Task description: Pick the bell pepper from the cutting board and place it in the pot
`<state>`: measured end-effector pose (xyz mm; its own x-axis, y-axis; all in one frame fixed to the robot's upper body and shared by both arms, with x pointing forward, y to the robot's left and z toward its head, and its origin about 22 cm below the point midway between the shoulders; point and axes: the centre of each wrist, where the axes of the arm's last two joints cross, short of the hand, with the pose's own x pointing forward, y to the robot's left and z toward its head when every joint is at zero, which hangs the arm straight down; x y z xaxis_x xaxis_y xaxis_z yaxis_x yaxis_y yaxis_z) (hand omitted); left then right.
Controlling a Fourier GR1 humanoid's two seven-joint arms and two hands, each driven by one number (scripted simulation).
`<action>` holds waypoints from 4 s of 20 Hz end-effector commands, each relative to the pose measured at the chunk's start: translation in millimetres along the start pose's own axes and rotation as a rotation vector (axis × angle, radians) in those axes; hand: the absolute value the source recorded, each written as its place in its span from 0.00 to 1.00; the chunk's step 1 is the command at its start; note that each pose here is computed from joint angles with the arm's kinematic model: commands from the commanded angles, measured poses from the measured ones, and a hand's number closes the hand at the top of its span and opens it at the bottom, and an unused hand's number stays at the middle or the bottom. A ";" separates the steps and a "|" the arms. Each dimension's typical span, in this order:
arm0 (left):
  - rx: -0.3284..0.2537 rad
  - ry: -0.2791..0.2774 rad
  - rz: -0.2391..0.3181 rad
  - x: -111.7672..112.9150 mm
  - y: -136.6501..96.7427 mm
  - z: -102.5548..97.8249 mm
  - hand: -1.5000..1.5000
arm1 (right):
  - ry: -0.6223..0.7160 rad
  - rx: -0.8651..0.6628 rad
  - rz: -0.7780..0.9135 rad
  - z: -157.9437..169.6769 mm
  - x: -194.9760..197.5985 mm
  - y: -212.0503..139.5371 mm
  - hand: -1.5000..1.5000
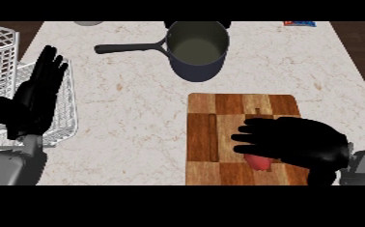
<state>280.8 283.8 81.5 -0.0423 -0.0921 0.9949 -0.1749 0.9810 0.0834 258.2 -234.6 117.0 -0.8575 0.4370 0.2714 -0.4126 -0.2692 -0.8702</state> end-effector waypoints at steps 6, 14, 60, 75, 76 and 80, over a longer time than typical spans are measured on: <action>-0.007 0.010 0.027 5.5 -10.6 -9.0 0.50 | 0.034 0.041 0.010 -20.9 8.5 35.2 0.00; 0.003 0.007 0.002 0.8 5.1 7.9 0.50 | 0.139 0.028 0.055 -36.3 -1.3 44.8 0.00; -0.076 -0.020 0.020 11.0 -20.3 -4.2 0.50 | 0.563 -0.419 -0.247 -169.6 54.7 32.2 1.00; -0.113 0.002 0.011 11.7 -36.2 -14.4 0.50 | 0.888 -1.220 -0.276 -180.8 101.6 -79.9 1.00; -0.125 0.004 0.022 10.8 -44.5 -11.6 0.50 | 0.928 -1.243 -0.281 -184.0 102.4 -86.3 1.00; -0.131 -0.009 0.025 7.7 -41.1 -7.9 0.50 | 1.006 -1.308 -0.342 -200.5 102.9 -107.4 1.00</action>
<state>297.4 249.4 87.8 -0.0474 -0.0791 0.9957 -0.0559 0.9955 0.0764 267.2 -7.3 142.7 -0.1427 0.8391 0.5249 0.3631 0.5378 -0.7609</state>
